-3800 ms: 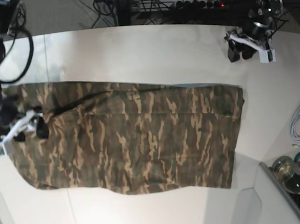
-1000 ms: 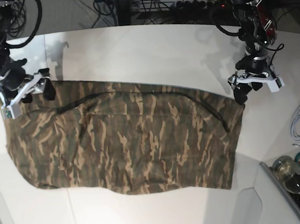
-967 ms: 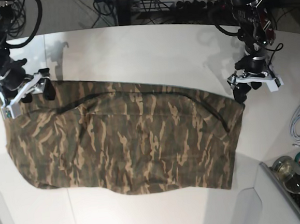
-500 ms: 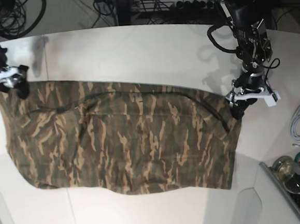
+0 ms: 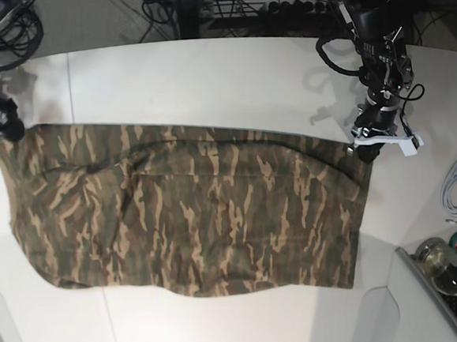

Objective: Layout the t-shirt on the table in an organized manner, then fold the t-shirt properly
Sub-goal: 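Pull the folded edge taut between both grippers to straighten it, then drag the held edge apart with both grippers to flatten the shirt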

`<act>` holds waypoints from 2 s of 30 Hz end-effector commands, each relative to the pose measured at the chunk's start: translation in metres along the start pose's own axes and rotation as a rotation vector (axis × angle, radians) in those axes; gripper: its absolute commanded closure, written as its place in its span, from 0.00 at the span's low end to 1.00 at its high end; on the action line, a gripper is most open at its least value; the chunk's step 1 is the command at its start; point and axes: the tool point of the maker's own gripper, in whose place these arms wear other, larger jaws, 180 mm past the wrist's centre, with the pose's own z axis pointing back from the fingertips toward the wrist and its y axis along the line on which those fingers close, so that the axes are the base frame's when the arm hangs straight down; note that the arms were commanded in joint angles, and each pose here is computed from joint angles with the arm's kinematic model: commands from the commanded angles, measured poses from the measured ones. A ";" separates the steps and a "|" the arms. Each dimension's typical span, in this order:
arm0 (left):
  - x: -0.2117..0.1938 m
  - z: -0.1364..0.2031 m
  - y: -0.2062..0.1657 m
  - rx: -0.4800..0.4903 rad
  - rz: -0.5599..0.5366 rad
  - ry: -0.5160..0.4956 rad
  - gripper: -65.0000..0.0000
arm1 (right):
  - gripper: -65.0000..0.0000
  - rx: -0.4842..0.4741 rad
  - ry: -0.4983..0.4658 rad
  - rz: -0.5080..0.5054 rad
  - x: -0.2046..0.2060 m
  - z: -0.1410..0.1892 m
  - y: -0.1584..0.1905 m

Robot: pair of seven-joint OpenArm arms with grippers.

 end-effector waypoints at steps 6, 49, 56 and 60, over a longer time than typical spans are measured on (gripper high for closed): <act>0.008 0.000 0.002 0.002 -0.016 -0.008 1.00 | 0.29 0.027 -0.017 -0.057 0.013 -0.013 -0.004; 0.025 0.064 0.037 0.166 -0.107 0.094 1.00 | 1.00 -0.038 0.195 -0.007 0.021 -0.022 0.031; 0.006 0.081 0.059 0.207 -0.113 0.125 1.00 | 1.00 -0.075 0.248 0.022 -0.009 -0.001 0.002; -0.003 0.094 0.070 0.228 -0.128 0.148 1.00 | 1.00 -0.089 0.287 0.050 -0.027 0.012 -0.012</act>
